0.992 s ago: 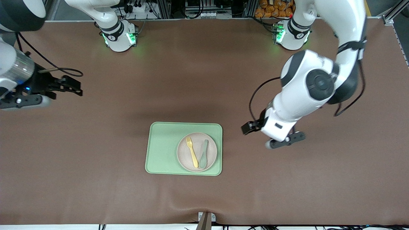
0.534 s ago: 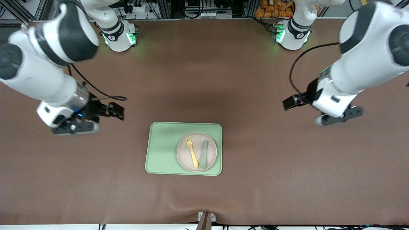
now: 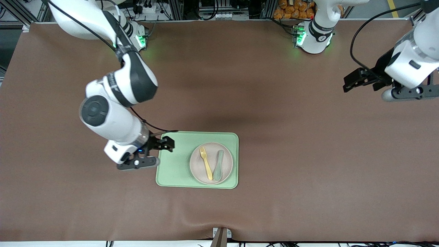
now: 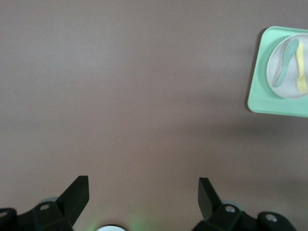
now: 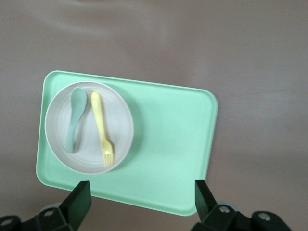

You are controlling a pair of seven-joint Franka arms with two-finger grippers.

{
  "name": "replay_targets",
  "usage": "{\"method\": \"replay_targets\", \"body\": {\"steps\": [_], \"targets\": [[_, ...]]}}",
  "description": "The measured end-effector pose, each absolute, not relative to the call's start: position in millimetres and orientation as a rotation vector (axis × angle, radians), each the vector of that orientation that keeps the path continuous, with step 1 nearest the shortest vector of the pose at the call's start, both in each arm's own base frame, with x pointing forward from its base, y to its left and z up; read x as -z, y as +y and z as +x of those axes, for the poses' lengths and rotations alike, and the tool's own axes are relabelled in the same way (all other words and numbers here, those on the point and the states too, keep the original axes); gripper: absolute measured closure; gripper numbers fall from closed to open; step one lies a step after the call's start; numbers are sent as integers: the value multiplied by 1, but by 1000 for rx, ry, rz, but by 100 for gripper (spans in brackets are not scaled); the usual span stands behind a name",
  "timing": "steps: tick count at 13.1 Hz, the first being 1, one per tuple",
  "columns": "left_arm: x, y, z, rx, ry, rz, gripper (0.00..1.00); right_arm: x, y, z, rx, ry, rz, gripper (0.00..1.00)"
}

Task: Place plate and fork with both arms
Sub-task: 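Raise the left gripper away while the right gripper reaches the plate, then grasp the yellow fork on the plate with the right gripper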

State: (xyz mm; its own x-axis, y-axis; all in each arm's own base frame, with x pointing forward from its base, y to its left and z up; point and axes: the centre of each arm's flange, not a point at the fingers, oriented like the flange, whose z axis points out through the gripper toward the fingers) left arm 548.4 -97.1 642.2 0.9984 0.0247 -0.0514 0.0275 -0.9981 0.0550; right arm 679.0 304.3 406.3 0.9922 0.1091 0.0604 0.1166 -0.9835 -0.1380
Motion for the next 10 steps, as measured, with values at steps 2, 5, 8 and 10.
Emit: {"method": "replay_targets", "body": {"steps": [2,5,8,10], "targets": [[-650,-69,542,54,-12,3085,0,-373,336,683,118,-222,-3009,12],[-649,-64,541,59,-18,3089,0,-316,367,685,205,-273,-3019,13],[-646,-63,541,63,-20,3112,0,-271,388,680,232,-318,-3031,30],[-647,-62,541,60,-19,3114,0,-258,401,675,226,-345,-3038,37]]}}
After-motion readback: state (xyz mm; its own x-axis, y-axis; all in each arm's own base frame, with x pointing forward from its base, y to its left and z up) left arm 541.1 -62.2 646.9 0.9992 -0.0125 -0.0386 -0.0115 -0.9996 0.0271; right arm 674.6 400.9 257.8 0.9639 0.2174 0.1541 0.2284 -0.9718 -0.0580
